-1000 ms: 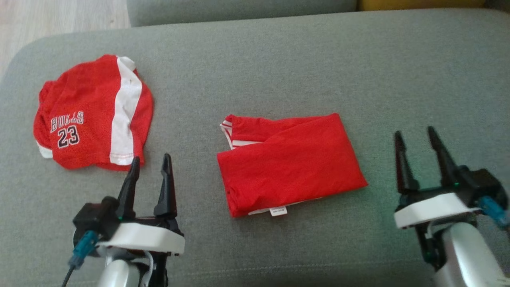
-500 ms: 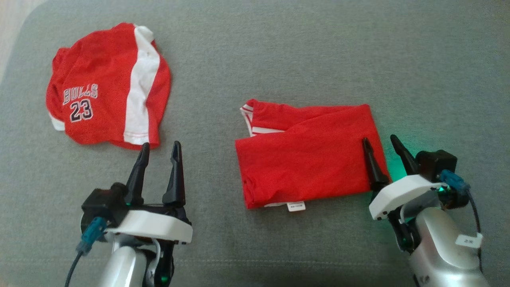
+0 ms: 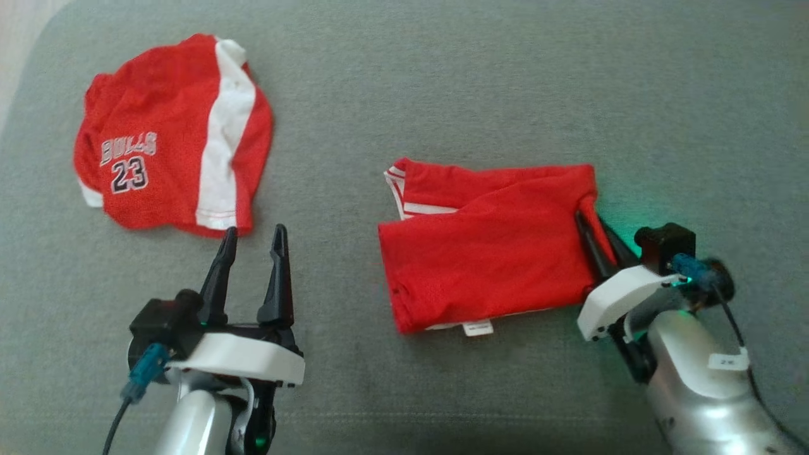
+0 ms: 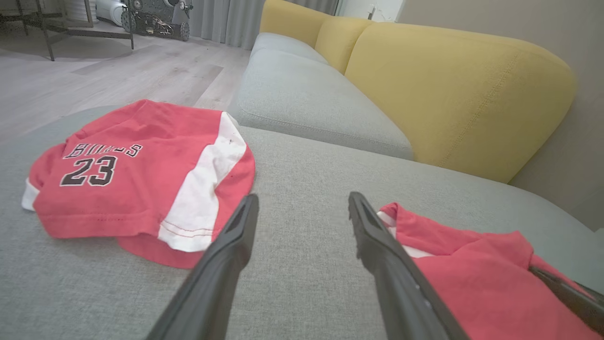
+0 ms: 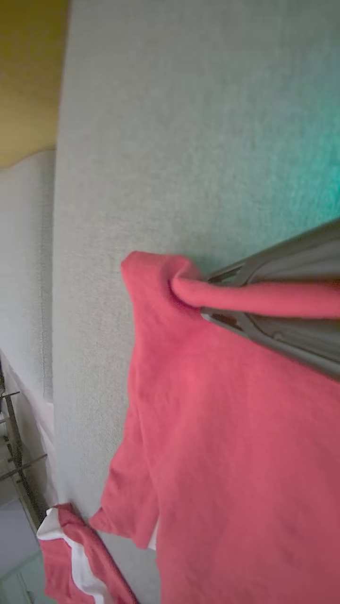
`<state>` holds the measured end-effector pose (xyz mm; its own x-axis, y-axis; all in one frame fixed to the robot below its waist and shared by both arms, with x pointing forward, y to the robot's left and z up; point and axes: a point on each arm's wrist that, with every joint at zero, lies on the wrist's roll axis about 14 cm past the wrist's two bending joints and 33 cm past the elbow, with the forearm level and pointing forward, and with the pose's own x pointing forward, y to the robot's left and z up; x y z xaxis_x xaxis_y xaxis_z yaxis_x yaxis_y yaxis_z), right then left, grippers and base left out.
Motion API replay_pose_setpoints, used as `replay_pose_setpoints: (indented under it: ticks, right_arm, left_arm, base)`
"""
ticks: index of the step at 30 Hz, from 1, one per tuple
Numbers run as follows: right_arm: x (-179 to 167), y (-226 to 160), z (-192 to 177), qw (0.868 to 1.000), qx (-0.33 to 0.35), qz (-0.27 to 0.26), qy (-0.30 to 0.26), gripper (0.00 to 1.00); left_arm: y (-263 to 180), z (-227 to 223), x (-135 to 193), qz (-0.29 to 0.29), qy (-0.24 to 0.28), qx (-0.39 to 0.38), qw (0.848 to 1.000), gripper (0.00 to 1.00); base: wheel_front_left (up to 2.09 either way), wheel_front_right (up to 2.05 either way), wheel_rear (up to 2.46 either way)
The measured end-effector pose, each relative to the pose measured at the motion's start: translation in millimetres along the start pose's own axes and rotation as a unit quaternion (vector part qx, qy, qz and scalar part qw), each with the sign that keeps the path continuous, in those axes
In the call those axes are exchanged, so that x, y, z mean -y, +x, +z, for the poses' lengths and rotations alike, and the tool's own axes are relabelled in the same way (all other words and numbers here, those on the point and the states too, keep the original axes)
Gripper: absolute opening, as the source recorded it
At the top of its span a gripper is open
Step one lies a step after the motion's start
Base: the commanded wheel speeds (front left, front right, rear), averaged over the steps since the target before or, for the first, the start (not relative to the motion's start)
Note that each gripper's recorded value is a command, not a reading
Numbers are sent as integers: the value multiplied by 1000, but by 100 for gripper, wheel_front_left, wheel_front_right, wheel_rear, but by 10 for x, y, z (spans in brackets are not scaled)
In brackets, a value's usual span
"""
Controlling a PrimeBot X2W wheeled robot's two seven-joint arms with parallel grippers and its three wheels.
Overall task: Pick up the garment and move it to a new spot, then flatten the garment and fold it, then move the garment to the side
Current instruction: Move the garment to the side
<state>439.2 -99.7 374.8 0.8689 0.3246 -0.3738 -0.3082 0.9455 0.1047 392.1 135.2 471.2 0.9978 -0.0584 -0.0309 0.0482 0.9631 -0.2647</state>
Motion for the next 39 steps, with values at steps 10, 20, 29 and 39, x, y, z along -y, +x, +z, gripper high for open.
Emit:
replay_pose_setpoints:
  ticks: [10, 20, 29, 39]
  right_arm:
    - [500, -247, 647, 980, 79, -22, -181, 0]
    - [1904, -611, 994, 968, 27, -174, -178, 0]
    - [2758, -777, 998, 948, -8, -297, -119, 0]
    - [2742, -606, 910, 950, -7, -296, -103, 51]
  left_arm:
    - [152, -43, 307, -50, -8, -2, 999, 100]
    - [667, -88, 767, -132, -6, 14, 991, 100]
    - [987, -434, 880, -158, -16, -8, 987, 100]
    - [1065, -645, 805, -154, -18, -28, 988, 100]
  base:
    - [0, 0, 0]
    - [0, 0, 0]
    - [0, 0, 0]
    - [0, 0, 0]
